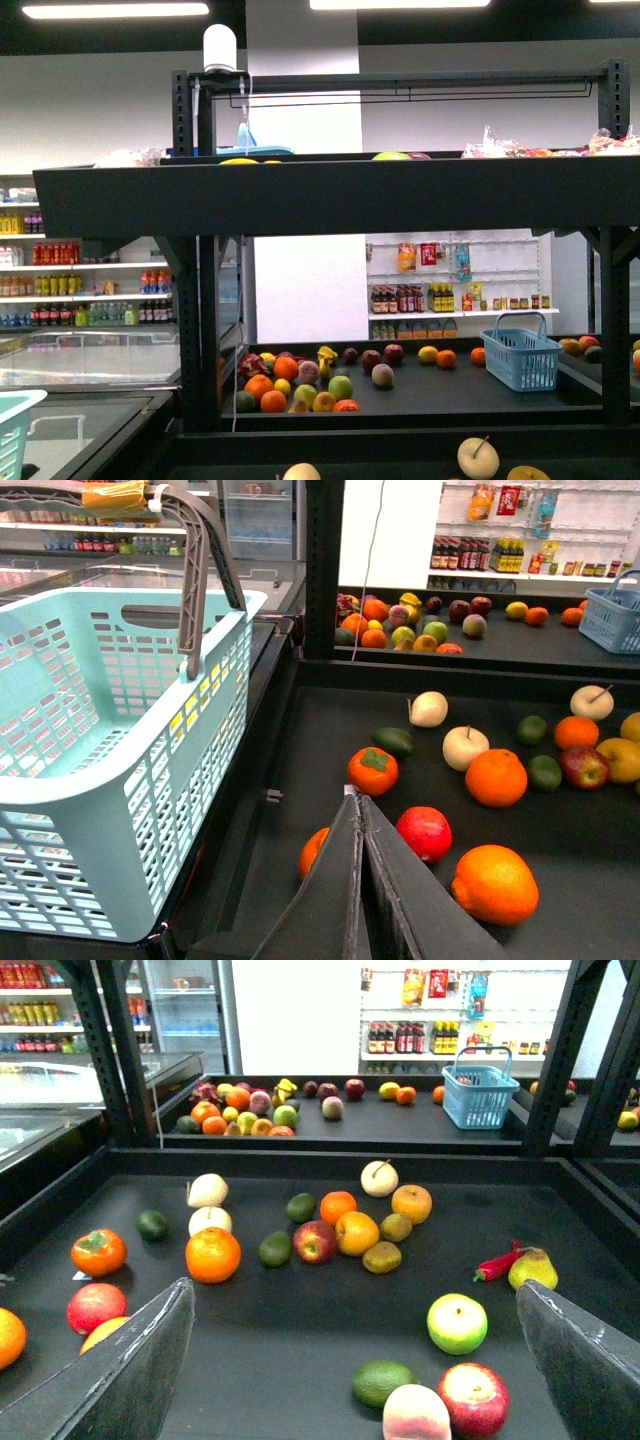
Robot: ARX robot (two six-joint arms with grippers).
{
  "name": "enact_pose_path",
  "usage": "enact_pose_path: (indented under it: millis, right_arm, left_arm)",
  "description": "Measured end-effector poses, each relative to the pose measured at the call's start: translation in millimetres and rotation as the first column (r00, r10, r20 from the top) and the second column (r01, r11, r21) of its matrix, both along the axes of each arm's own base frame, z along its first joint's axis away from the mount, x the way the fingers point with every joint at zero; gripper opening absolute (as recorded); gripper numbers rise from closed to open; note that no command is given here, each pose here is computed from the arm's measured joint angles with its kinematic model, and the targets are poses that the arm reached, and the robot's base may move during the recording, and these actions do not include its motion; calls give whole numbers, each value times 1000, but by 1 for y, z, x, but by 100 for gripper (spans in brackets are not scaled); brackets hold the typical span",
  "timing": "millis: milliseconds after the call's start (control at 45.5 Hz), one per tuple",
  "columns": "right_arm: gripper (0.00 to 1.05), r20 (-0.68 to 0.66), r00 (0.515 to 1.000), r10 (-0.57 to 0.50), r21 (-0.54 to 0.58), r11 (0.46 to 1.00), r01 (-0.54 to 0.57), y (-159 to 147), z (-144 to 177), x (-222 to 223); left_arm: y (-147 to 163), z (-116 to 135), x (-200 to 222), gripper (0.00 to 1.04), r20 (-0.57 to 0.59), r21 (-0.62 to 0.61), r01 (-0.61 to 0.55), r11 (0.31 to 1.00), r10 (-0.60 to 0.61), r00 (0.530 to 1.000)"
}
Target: Pick lemon from shelf
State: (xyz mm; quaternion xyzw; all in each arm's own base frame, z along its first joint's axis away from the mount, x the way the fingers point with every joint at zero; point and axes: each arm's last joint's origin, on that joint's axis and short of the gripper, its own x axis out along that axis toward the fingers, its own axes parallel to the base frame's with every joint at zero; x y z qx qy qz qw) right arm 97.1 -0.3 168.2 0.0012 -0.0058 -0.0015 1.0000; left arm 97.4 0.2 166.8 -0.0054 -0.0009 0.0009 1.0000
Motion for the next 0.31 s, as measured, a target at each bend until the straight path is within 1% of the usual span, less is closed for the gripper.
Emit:
enact_pose_path:
  millis: [220, 242, 264, 308]
  right_arm:
    - [97, 0, 1000, 0, 0, 1000, 0, 0, 0, 0]
    - [97, 0, 1000, 0, 0, 1000, 0, 0, 0, 0]
    - [97, 0, 1000, 0, 0, 1000, 0, 0, 0, 0]
    - [97, 0, 1000, 0, 0, 1000, 0, 0, 0, 0]
  left_arm:
    - [0, 0, 0, 2, 1, 0, 0, 1000, 0, 1000]
    - [0, 0, 0, 5, 1, 0, 0, 1000, 0, 1000]
    - [0, 0, 0, 10, 1, 0, 0, 1000, 0, 1000]
    - [0, 0, 0, 17, 1, 0, 0, 1000, 0, 1000]
